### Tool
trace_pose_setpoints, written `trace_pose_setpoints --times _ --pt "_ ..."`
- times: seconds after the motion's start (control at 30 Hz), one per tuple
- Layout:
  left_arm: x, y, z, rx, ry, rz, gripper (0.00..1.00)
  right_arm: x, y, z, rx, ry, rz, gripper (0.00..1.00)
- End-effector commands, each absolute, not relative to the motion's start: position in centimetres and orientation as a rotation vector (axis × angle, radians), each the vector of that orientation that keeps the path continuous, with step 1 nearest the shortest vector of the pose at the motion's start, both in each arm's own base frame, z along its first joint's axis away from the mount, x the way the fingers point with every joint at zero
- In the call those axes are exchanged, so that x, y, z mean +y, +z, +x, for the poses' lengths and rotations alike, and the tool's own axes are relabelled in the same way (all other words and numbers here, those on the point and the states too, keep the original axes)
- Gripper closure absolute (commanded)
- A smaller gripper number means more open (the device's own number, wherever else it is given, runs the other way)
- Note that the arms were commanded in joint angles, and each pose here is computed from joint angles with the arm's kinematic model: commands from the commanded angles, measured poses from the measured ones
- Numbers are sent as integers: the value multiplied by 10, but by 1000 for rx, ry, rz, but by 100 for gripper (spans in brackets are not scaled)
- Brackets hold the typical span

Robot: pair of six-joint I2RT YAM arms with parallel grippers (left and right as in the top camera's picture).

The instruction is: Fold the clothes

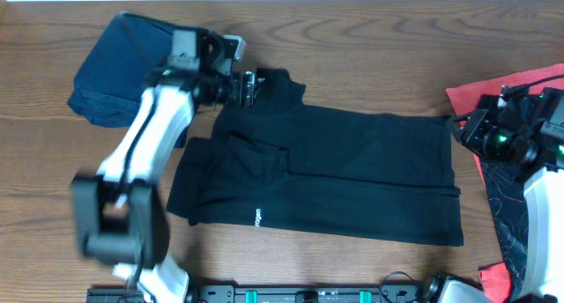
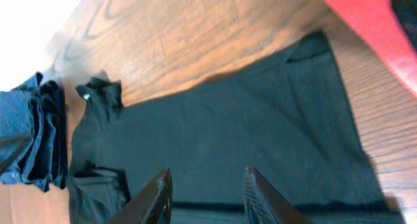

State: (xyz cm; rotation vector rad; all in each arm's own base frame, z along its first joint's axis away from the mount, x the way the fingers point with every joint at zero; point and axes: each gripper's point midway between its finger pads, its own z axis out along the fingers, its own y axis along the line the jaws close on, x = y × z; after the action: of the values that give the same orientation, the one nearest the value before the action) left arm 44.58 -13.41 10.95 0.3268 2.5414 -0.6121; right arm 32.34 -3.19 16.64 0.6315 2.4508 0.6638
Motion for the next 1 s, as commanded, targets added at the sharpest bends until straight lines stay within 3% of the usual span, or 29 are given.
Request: trace_pose_setpoints --times 0.0,0.27,0.43,0.63,0.73,0.97 --pt "-135 84 481 2530 -580 360 24 -17 164 324 2488 710 566 66" --pt "-136 47 534 2435 -504 388 24 -21 149 307 2580 649 634 66" --pt "-138 36 537 2432 -509 391 36 -28 144 304 2600 584 658 66" --pt "-151 25 533 2426 -620 423 41 -30 145 306 2590 576 653 66" --pt "-151 24 533 2428 -623 416 52 -32 144 306 2594 557 660 66" --pt "-168 41 532 2354 -775 448 91 -34 143 305 2599 537 664 66"
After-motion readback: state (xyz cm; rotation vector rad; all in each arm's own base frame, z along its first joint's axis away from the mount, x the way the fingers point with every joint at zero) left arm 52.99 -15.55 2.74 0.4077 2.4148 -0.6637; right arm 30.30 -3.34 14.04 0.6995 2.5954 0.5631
